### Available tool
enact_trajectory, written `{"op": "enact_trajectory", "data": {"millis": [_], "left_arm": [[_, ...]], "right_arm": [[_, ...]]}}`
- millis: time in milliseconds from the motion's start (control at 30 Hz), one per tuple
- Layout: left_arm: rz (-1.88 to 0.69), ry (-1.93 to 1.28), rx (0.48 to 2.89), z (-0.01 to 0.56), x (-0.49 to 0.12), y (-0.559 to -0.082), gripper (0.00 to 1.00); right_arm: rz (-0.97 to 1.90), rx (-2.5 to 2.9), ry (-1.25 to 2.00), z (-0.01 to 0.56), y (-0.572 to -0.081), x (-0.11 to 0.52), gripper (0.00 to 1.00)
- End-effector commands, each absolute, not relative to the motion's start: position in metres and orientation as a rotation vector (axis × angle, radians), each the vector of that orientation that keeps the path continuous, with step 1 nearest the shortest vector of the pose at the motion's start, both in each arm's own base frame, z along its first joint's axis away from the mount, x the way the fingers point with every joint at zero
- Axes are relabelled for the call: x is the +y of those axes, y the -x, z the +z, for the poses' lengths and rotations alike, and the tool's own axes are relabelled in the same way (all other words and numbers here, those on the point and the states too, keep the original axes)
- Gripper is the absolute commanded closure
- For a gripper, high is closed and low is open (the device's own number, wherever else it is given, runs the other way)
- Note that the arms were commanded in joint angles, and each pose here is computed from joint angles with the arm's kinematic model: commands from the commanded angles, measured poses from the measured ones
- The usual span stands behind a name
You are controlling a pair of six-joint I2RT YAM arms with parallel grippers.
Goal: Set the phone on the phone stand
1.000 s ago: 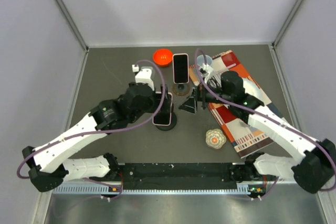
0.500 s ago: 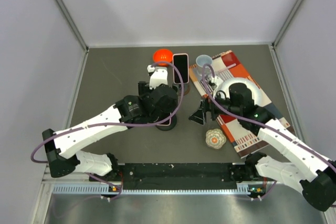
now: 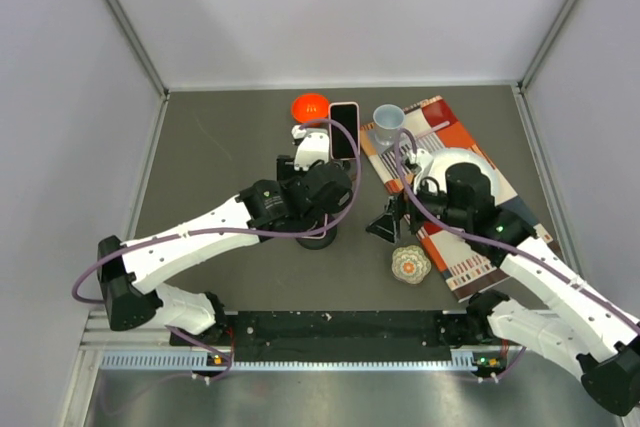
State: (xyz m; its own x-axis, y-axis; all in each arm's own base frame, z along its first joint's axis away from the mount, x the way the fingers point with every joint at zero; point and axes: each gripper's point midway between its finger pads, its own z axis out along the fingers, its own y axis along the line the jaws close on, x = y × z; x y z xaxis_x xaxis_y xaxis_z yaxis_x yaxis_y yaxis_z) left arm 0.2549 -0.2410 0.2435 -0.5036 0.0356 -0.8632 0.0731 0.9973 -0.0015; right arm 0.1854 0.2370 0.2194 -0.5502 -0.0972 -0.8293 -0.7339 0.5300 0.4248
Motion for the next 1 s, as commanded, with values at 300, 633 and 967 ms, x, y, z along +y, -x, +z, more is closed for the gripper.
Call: {"op": "enact_trajectory", "data": {"millis": [300,633,967], "left_arm": [[0.017,0.013,1.904,0.293,-0.218,-0.306,1.0],[-0.033,0.07,1.84,0.32,-0.206,-0.379,1.0],[-0.084,0.079,1.85,0.318,-0.214,-0.43,1.0]], "right_arm": [[0.954,1.946,0.668,0.232,-0.185,0.223,0.01],[0.915,1.969,0.651,0.229,-0.185,0.216,0.01],[0.899,1.987,0.633,0.227,-0.182,0.211,0.01]]}}
